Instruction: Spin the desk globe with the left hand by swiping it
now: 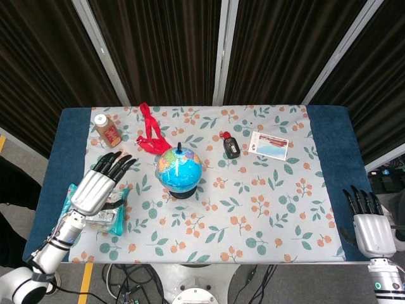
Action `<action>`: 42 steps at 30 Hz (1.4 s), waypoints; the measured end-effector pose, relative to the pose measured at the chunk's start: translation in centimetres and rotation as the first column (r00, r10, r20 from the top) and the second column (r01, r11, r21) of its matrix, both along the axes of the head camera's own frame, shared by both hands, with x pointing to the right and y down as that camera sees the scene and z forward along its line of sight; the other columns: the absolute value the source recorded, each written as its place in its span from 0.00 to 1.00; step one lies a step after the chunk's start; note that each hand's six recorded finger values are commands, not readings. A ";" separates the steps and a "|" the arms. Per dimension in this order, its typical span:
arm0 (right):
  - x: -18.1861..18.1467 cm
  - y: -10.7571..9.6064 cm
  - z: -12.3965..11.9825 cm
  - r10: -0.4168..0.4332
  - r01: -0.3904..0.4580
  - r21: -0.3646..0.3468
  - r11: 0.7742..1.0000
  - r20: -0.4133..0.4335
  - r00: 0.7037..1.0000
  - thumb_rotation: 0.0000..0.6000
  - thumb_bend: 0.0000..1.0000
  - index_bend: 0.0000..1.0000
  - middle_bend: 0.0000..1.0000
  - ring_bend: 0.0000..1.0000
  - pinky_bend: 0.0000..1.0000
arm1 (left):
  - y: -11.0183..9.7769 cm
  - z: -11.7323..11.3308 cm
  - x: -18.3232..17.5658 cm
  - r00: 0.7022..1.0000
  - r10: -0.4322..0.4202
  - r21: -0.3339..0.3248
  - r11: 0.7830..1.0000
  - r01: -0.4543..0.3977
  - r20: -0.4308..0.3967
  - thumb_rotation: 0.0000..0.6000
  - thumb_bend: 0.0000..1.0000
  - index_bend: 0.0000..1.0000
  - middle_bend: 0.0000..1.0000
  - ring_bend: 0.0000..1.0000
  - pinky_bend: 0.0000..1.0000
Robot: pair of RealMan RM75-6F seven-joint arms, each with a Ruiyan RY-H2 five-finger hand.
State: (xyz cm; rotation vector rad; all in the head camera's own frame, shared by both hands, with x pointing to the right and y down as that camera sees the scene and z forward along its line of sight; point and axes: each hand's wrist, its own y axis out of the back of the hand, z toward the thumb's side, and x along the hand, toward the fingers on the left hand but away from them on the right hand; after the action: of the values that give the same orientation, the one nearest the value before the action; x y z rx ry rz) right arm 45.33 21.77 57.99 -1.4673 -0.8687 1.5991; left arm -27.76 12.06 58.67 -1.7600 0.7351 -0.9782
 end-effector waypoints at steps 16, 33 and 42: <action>0.7 0.1 0.2 0.018 -0.018 -0.004 1.000 0.000 1.000 1.00 0.18 0.00 0.00 0.00 0.00 | 0.9 0.7 8.4 0.977 0.197 -0.025 0.979 -0.200 -0.084 1.00 0.02 0.06 0.08 0.00 0.11; 0.7 0.1 0.2 0.018 -0.018 -0.004 1.000 0.002 1.000 1.00 0.18 0.00 0.00 0.00 0.00 | 1.0 1.6 6.8 0.985 0.165 -0.048 0.985 -0.168 -0.044 1.00 0.03 0.06 0.08 0.00 0.11; 0.4 0.0 0.2 0.011 -0.011 -0.003 1.000 0.002 1.000 1.00 0.18 0.00 0.00 0.00 0.00 | 0.4 1.9 0.9 0.998 0.020 -0.073 0.997 -0.016 0.055 1.00 0.03 0.06 0.15 0.00 0.11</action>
State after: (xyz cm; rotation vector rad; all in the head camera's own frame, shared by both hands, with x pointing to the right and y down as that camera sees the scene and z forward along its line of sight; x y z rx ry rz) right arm 45.70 21.81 58.16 -1.4689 -0.8771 1.6082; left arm -26.82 12.44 60.56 -1.7914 0.6546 -1.0489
